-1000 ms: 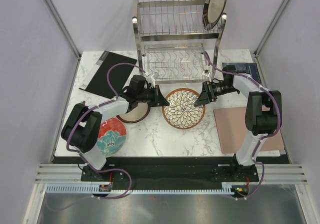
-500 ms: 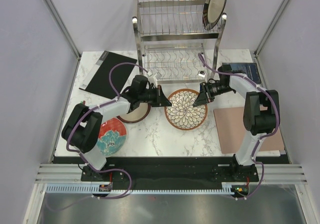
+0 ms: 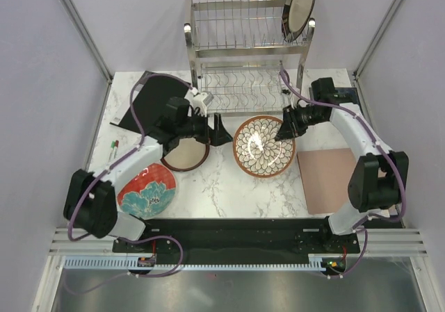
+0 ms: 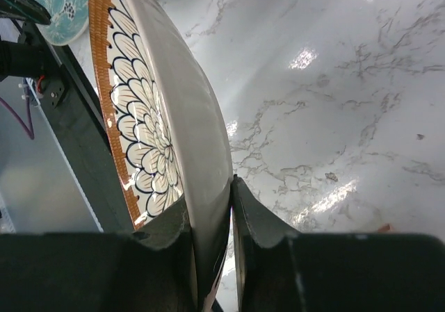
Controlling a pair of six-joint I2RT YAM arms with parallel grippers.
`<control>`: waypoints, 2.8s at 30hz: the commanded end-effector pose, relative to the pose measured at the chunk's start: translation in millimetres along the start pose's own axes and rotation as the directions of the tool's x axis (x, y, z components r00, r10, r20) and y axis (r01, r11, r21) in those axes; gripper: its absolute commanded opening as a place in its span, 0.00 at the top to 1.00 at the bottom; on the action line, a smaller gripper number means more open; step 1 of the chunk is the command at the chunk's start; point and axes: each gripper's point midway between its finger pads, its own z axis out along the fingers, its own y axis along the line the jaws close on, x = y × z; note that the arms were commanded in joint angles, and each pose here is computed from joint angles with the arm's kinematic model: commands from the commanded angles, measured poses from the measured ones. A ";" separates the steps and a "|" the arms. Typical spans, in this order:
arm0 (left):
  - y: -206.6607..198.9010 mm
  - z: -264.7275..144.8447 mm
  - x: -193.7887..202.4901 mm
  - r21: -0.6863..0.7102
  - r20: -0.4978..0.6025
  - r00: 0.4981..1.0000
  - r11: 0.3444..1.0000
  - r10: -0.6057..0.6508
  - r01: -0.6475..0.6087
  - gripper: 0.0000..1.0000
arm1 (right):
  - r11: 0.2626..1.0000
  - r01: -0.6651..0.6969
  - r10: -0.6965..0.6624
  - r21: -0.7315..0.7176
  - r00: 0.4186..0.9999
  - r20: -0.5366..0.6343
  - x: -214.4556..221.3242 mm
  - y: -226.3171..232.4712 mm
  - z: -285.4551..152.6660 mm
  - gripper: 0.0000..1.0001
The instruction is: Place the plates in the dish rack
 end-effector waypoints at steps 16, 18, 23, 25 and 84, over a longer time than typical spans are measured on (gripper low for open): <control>62.3 -152.9 -115.7 -0.718 0.267 0.748 0.643 0.607 -0.266 0.00 | 0.803 0.108 -0.571 0.587 0.423 0.703 -308.5 183.2 -269.8 1.00; 62.4 -151.6 -114.2 -0.708 0.288 0.759 0.664 0.584 -0.242 0.00 | 0.785 0.005 -0.592 0.620 0.304 0.747 -331.3 177.7 -292.9 1.00; 58.1 -151.5 -113.6 -0.693 0.295 0.758 0.677 0.581 -0.249 0.01 | 0.690 -0.223 -0.697 0.688 0.050 0.715 -354.5 200.1 -312.3 1.00; 58.3 -152.3 -112.8 -0.693 0.298 0.760 0.679 0.578 -0.244 0.01 | 0.611 -0.346 -0.746 0.712 0.047 0.664 -353.8 190.4 -315.8 1.00; 99.6 -101.1 -79.4 -0.690 0.244 0.776 0.666 0.581 -0.283 0.00 | 0.100 -0.572 -0.778 0.814 0.465 0.423 -368.7 19.8 -238.8 1.00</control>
